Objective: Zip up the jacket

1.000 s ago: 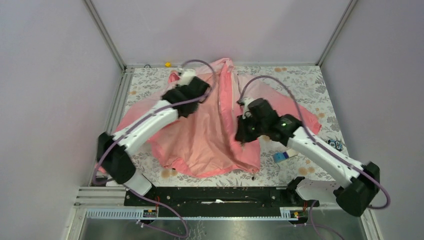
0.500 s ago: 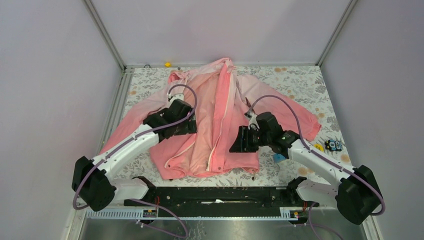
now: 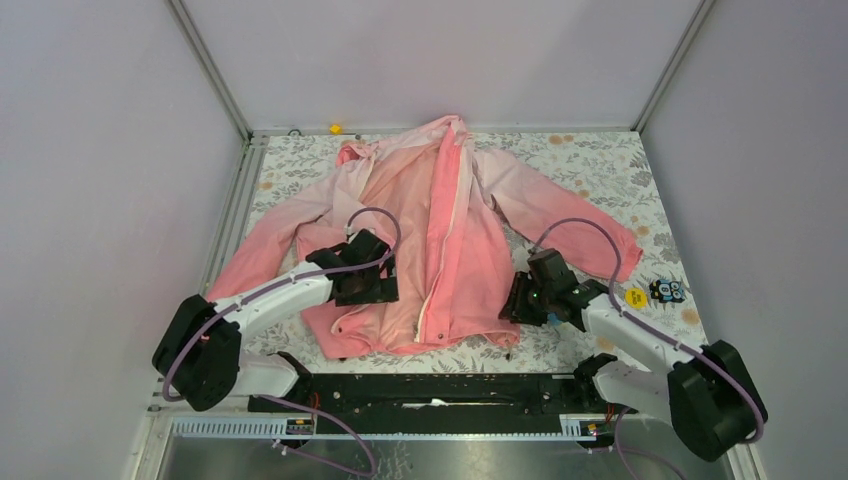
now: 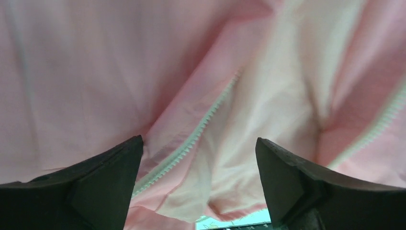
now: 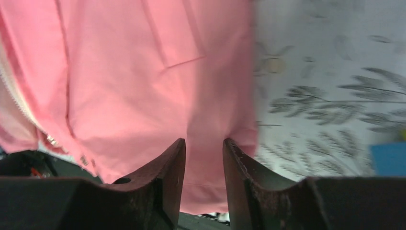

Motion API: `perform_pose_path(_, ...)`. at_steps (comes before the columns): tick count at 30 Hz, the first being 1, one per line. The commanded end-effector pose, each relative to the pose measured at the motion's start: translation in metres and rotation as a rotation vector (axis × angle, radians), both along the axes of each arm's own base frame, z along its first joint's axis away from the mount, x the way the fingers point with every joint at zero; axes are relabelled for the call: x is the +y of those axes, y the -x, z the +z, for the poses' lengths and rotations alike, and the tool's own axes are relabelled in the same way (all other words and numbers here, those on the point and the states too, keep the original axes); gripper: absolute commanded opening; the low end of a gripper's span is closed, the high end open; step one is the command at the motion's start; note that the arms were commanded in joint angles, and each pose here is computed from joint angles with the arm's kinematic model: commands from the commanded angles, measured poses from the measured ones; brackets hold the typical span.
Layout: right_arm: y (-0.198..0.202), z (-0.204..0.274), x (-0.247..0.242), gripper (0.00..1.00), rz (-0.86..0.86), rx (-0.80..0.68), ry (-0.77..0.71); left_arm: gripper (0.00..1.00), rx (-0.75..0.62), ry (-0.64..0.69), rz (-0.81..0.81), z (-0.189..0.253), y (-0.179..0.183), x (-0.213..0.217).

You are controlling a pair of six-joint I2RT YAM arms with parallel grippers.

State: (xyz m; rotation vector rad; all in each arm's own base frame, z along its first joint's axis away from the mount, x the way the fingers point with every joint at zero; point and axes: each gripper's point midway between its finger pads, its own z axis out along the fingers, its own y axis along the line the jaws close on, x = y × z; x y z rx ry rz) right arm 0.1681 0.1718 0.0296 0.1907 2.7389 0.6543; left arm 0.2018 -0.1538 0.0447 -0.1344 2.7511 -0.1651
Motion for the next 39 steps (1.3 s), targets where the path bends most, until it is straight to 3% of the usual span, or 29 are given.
perform_pose_path(1, -0.012, 0.010, -0.017, 0.41, -0.057, -0.097, 0.006, 0.90, -0.153, 0.249, -0.136, 0.041, -0.014, -0.061)
perform_pose_path(6, -0.016, 0.047, 0.004, 0.46, 0.129, -0.209, -0.081, 0.91, -0.221, 0.441, -0.300, 0.068, -0.012, -0.105)
perform_pose_path(12, -0.008, 0.076, 0.048, 0.65, 0.303, -0.253, -0.245, 0.94, -0.229, 0.465, -0.294, 0.067, -0.018, -0.115)
perform_pose_path(18, -0.020, 0.088, 0.102, 0.62, 0.235, -0.223, -0.389, 0.90, -0.189, 0.514, -0.292, 0.058, -0.010, -0.121)
perform_pose_path(20, -0.027, 0.084, 0.111, 0.55, 0.186, -0.196, -0.413, 0.88, -0.207, 0.505, -0.282, 0.059, -0.009, -0.116)
perform_pose_path(24, -0.033, 0.066, 0.118, 0.46, 0.136, -0.142, -0.400, 0.77, -0.230, 0.518, -0.292, 0.063, -0.007, -0.113)
perform_pose_path(29, -0.026, 0.047, 0.117, 0.41, 0.130, -0.108, -0.404, 0.74, -0.200, 0.570, -0.353, 0.053, -0.009, -0.134)
perform_pose_path(31, -0.021, 0.039, 0.112, 0.38, 0.127, -0.096, -0.390, 0.65, -0.169, 0.551, -0.366, 0.040, -0.013, -0.140)
perform_pose_path(36, 0.002, 0.031, 0.114, 0.39, 0.273, -0.090, -0.420, 0.55, -0.134, 0.542, -0.374, 0.026, -0.018, -0.147)
perform_pose_path(39, 0.012, 0.026, 0.110, 0.41, 0.336, -0.097, -0.413, 0.36, -0.135, 0.528, -0.381, 0.025, -0.021, -0.148)
